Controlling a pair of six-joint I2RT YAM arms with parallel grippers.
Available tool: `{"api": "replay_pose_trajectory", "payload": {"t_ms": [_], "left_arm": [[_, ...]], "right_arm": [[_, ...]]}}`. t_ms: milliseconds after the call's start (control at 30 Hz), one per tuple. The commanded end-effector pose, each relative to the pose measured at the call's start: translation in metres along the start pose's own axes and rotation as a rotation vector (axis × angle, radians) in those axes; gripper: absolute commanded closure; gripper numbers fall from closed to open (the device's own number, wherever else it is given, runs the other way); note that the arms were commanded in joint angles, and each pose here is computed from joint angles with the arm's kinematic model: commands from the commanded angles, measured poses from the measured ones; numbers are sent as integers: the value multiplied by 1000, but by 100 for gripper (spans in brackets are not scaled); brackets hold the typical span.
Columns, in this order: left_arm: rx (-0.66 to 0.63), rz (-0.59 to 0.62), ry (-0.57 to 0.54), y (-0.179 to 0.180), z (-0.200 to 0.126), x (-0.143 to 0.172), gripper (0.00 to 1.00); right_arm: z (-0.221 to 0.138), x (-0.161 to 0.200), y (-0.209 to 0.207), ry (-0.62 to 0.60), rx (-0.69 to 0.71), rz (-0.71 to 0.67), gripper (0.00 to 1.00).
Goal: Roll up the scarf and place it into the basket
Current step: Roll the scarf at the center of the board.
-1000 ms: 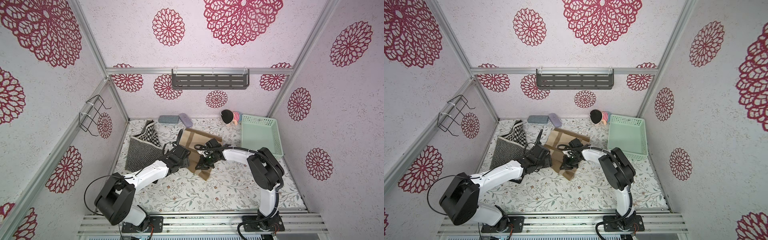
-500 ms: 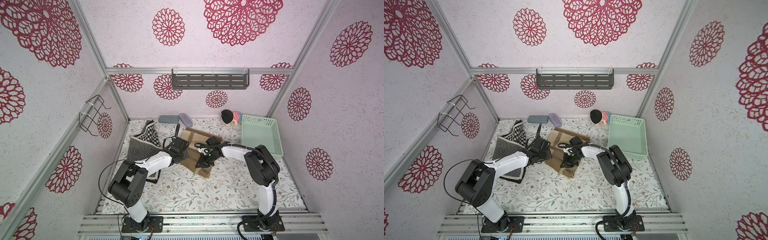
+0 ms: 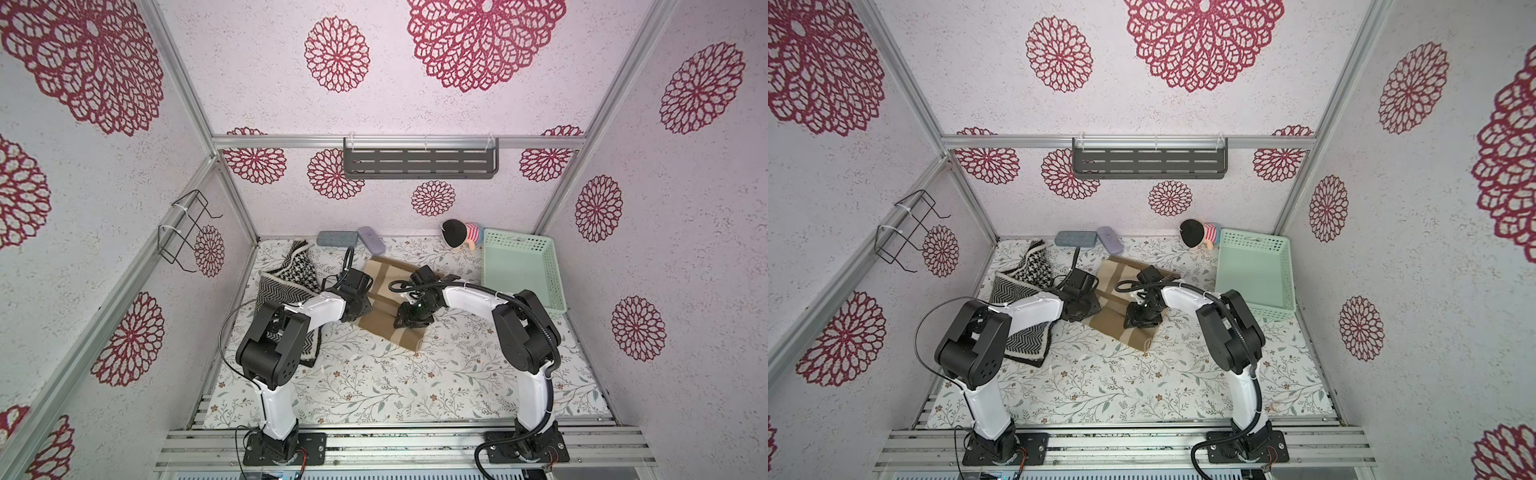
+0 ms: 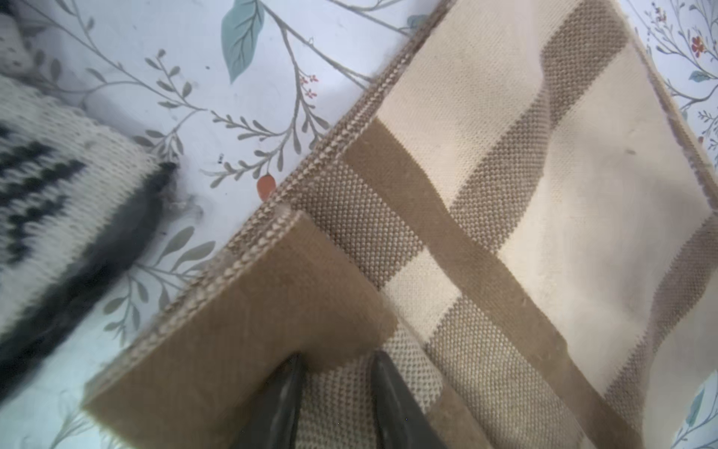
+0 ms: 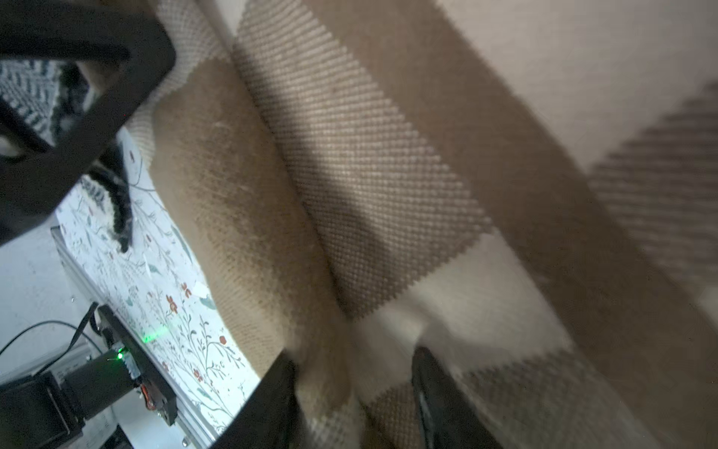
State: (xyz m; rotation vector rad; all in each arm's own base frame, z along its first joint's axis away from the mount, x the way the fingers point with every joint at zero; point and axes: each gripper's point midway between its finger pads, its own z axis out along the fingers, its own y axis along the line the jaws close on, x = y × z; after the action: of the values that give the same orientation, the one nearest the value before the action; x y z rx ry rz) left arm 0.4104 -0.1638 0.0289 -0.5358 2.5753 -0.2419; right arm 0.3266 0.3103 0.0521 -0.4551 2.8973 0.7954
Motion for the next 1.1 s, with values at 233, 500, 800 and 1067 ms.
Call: {"api": "replay_pose_trajectory", "payload": {"t_ms": [233, 500, 800, 1067], "left_arm": [[-91, -35, 66, 28, 11, 18, 67], [-77, -31, 70, 26, 9, 18, 67], [-60, -19, 75, 21, 8, 16, 66], [-64, -6, 88, 21, 10, 16, 66]], "right_arm": [[-51, 7, 26, -231, 403, -379, 43], [-11, 27, 54, -214, 619, -648, 35], [19, 29, 21, -169, 744, -711, 29], [8, 14, 22, -222, 809, -780, 27]]}}
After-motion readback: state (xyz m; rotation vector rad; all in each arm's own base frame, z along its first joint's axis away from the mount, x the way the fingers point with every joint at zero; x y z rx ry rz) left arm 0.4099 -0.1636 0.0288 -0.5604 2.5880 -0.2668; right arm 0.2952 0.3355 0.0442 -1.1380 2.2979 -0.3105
